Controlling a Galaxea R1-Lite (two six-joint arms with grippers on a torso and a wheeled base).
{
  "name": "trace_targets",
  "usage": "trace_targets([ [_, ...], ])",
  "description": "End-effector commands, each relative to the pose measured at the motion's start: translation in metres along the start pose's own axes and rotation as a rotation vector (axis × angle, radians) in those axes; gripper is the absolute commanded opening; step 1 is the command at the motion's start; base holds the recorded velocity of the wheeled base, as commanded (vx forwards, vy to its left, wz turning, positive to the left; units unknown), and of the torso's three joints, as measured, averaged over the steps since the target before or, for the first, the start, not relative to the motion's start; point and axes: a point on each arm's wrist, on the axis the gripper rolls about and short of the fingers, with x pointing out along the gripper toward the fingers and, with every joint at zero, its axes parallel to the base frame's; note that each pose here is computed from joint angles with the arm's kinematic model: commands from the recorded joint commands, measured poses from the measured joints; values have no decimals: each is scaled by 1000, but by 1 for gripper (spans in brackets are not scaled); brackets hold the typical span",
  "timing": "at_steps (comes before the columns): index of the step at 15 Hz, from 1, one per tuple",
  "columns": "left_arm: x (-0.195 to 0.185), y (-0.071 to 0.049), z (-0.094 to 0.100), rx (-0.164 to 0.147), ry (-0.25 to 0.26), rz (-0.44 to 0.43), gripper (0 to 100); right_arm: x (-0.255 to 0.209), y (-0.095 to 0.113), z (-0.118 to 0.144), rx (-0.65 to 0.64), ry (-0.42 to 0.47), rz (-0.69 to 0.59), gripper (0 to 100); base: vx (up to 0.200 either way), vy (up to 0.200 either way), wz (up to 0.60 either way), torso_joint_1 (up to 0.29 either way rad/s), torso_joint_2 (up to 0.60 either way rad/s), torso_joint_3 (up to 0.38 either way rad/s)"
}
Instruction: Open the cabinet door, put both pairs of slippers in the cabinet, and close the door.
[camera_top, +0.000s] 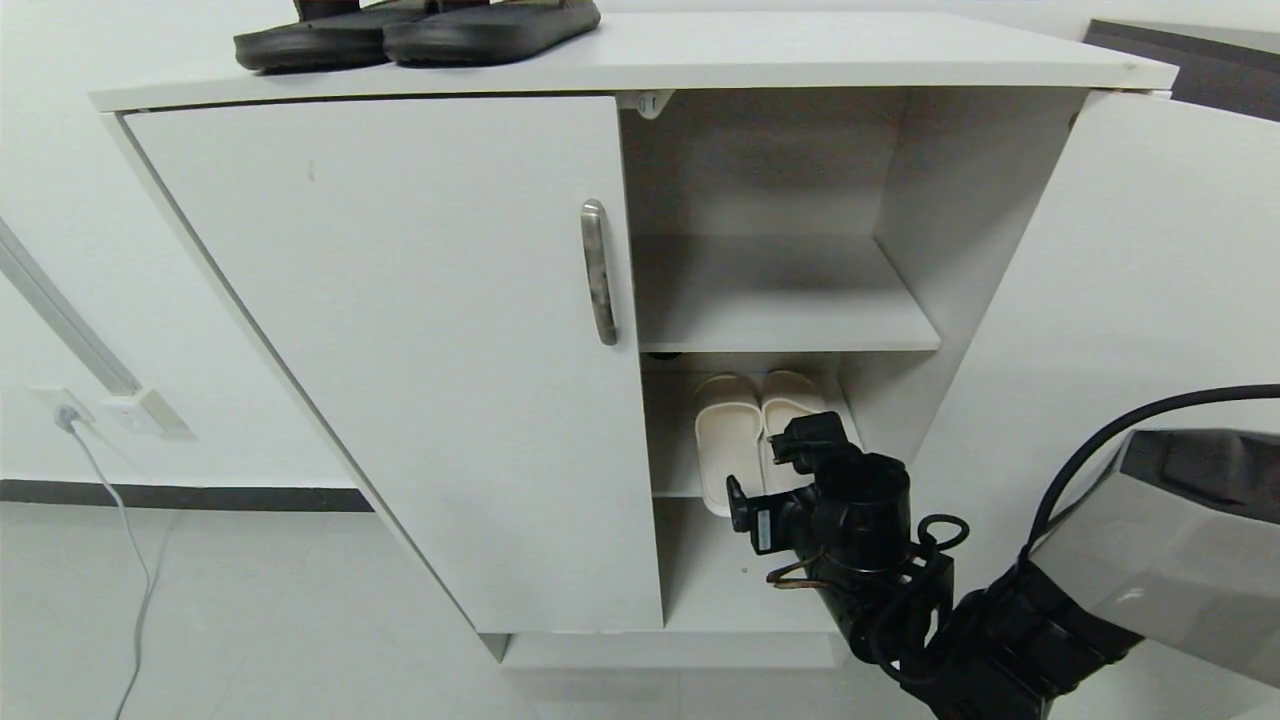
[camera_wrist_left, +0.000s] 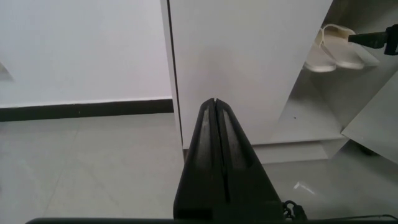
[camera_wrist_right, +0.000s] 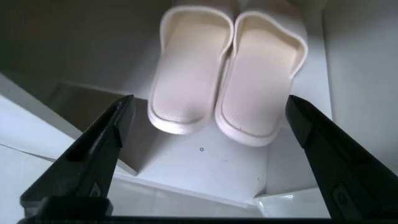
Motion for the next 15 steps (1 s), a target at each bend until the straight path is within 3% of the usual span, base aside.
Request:
trace_targets([
  [1, 0, 0, 0, 0, 2, 0, 0, -4, 0, 5, 5, -10, 4, 100, -200, 0, 0, 7, -2, 2],
  [3, 0, 0, 0, 0, 1, 1, 0, -4, 0, 7, 9, -16, 6, 100, -200, 0, 0, 0, 7, 2],
  [15, 0, 0, 0, -4, 2, 1, 0, -10, -1, 9, 10, -19, 9, 100, 0, 0, 0, 1, 0, 33],
])
